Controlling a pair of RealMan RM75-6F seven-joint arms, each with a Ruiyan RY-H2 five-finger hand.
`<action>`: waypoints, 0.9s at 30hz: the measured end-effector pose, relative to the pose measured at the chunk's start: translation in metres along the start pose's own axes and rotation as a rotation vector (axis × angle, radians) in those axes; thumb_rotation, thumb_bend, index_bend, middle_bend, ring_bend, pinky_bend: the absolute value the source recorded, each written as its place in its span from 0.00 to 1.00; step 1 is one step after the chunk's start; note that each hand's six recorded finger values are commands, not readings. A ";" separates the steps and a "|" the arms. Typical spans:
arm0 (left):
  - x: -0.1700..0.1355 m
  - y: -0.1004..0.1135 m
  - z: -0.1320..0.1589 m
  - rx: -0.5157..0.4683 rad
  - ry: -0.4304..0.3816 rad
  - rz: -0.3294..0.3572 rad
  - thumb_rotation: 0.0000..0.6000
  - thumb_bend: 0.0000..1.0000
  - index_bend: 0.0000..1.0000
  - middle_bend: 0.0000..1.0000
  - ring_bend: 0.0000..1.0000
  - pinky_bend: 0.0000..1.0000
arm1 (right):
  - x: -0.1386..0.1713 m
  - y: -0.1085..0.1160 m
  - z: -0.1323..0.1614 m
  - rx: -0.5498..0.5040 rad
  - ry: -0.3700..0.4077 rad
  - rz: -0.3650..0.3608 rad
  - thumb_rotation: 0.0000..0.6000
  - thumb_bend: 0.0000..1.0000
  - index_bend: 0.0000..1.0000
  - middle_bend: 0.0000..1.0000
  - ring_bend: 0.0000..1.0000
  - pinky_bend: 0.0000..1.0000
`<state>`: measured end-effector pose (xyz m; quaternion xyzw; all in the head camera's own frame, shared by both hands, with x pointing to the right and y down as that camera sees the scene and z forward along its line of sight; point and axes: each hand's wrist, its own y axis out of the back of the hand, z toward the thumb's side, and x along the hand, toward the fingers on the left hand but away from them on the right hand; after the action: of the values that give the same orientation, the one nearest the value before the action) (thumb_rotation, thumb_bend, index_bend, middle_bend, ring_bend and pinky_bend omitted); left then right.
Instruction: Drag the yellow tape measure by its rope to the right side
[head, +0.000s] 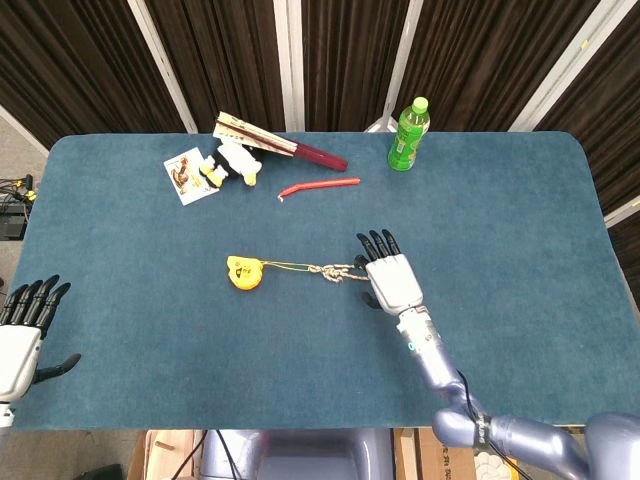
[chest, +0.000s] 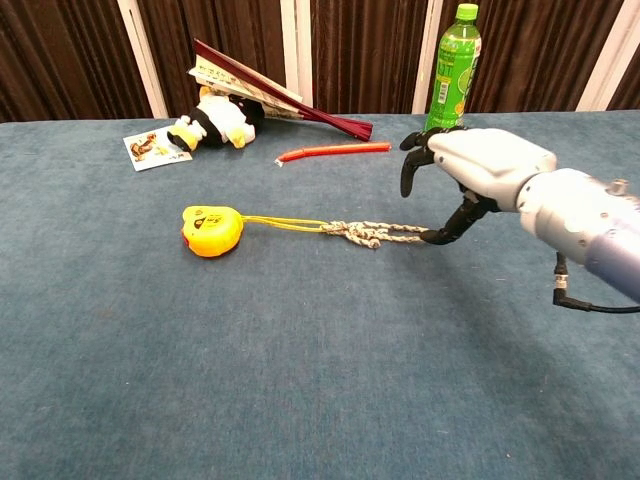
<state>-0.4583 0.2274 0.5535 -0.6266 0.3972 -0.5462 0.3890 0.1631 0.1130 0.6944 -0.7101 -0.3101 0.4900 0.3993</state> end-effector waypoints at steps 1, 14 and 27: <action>0.000 0.000 0.000 -0.001 0.000 -0.001 1.00 0.00 0.00 0.00 0.00 0.00 | -0.003 -0.002 0.000 -0.003 -0.009 0.003 1.00 0.31 0.44 0.13 0.02 0.05; 0.002 -0.003 -0.001 -0.007 0.011 -0.014 1.00 0.00 0.00 0.00 0.00 0.00 | -0.022 -0.024 -0.002 -0.025 -0.057 0.033 1.00 0.34 0.51 0.16 0.02 0.05; 0.003 -0.003 -0.001 -0.012 0.015 -0.017 1.00 0.00 0.00 0.00 0.00 0.00 | -0.022 -0.039 -0.017 -0.026 -0.099 0.049 1.00 0.36 0.54 0.16 0.02 0.05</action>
<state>-0.4589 0.2259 0.5576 -0.6282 0.3982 -0.5516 0.3774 0.1703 0.1091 0.7418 -0.6974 -0.3187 0.5301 0.3620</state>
